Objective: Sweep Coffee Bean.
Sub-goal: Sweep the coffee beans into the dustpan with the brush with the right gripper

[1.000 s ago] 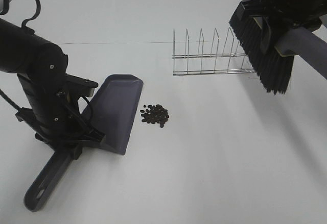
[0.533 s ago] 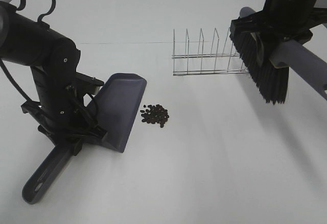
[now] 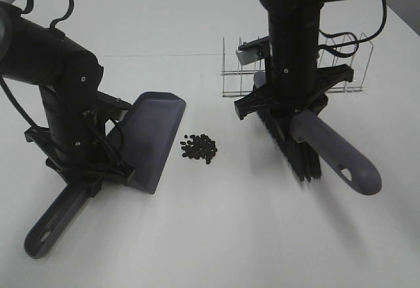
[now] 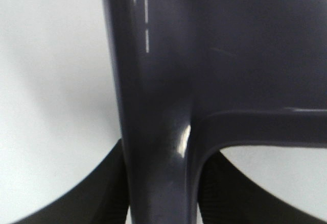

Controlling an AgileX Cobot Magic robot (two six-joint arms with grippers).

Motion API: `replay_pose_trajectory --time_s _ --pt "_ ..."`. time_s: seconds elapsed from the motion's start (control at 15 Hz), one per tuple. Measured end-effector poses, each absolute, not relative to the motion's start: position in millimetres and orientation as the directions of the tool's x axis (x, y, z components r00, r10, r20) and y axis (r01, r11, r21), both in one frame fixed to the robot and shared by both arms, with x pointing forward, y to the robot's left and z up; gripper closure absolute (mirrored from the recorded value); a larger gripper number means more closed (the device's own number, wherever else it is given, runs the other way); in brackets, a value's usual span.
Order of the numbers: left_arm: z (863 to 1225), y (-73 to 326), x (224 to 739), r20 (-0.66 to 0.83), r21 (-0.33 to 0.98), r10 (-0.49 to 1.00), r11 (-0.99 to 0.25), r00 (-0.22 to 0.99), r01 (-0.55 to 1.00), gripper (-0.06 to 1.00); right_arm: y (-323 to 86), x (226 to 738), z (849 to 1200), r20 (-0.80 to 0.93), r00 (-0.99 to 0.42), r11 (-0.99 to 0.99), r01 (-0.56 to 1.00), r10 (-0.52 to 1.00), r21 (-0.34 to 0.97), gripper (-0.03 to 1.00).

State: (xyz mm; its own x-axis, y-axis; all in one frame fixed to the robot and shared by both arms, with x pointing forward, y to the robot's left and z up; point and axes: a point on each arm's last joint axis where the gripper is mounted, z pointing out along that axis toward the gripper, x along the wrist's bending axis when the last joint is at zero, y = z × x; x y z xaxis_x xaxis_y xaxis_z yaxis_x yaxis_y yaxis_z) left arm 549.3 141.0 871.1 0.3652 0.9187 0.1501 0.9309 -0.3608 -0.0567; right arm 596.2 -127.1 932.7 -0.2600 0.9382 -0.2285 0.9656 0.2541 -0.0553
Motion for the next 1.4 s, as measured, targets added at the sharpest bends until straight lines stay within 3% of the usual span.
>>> replay_pose_trajectory --time_s 0.33,0.67,0.87,1.07,1.4 --pt "870.8 141.0 549.3 0.151 -0.058 0.918 -0.363 0.368 0.930 0.61 -99.4 605.1 907.0 -0.043 -0.169 0.167 0.985 0.985 -0.048 0.67" --pt "870.8 141.0 550.0 0.152 -0.052 0.912 -0.377 0.381 0.925 0.61 -51.4 609.8 882.2 0.036 -0.194 0.196 0.978 0.980 -0.071 0.67" --pt "870.8 140.9 550.1 0.152 -0.052 0.910 -0.382 0.385 0.923 0.61 -32.1 616.7 881.5 0.121 -0.172 0.180 0.982 0.978 -0.062 0.67" --pt "870.8 140.9 550.1 0.152 -0.052 0.910 -0.382 0.385 0.923 0.61 -7.4 625.0 881.9 0.318 -0.101 0.128 0.990 0.943 -0.063 0.67" --pt "870.7 140.7 549.9 0.148 -0.053 0.911 -0.381 0.384 0.923 0.61 0.7 628.7 884.7 0.485 -0.045 0.098 0.991 0.874 -0.085 0.67"
